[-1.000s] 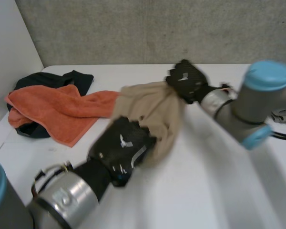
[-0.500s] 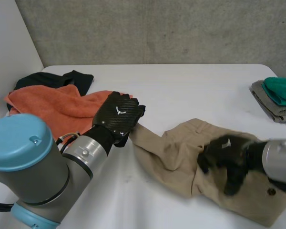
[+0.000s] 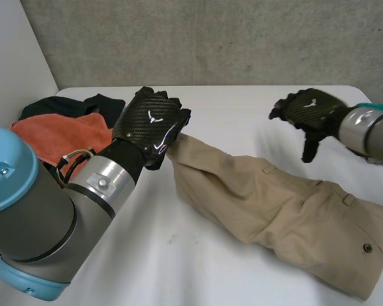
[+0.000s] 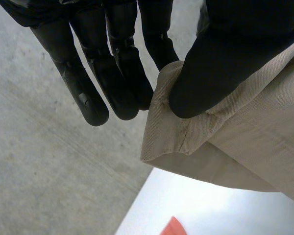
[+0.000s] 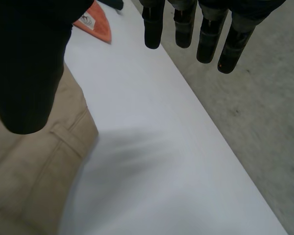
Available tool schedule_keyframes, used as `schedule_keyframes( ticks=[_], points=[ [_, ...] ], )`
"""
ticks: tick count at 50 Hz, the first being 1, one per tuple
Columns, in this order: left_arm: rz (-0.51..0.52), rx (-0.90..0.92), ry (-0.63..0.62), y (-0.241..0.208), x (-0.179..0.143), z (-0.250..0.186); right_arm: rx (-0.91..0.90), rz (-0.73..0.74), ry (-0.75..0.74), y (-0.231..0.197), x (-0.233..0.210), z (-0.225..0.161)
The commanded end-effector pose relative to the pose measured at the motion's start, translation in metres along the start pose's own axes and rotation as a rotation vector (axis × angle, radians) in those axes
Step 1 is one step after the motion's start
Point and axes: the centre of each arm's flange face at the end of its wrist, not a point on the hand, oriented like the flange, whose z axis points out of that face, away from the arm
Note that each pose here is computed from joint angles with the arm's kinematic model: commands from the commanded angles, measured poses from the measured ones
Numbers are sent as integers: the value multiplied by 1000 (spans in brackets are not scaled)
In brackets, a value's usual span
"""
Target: Fold the laundry.
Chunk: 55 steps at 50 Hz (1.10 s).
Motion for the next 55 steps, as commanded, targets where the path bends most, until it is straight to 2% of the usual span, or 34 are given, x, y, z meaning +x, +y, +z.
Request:
schedule_keyframes(
  ticks=[1, 8, 15, 19, 20, 23, 24, 27, 31, 33, 37, 42, 46, 50, 55],
  points=[
    [30, 78, 9, -24, 3, 3, 91, -14, -133, 28, -33, 50],
    [31, 134, 8, -43, 3, 6, 82, 17, -265, 50, -77, 73],
    [35, 154, -6, -48, -1, 10, 66, 15, -251, 62, -79, 87],
    [39, 174, -25, -52, -6, 15, 110, -64, -73, 42, -44, 99],
    [42, 180, -30, -53, -9, 16, 151, -98, 58, 27, -22, 102],
    [65, 234, -86, -68, -25, 29, 270, -112, 281, -10, 17, 97],
    [85, 260, -116, -73, -33, 36, 377, -85, 404, -39, 43, 83],
    [127, 305, -182, -79, -52, 53, 603, 2, 523, -90, 80, 48],
    [198, 430, -330, -104, -90, 74, 797, 68, 612, -137, 103, 7],
    [223, 523, -426, -122, -113, 83, 843, 63, 682, -150, 112, -8],
    [233, 611, -522, -137, -130, 92, 912, 48, 792, -170, 126, -38],
    [226, 573, -523, -121, -130, 98, 870, 29, 770, -154, 129, -40],
    [211, 479, -453, -87, -106, 99, 784, 39, 682, -125, 113, -22],
    [187, 360, -372, -44, -80, 96, 631, 95, 556, -74, 79, 3],
    [148, 143, -214, 36, -26, 90, 460, 136, 422, -17, 30, 27]
  ],
)
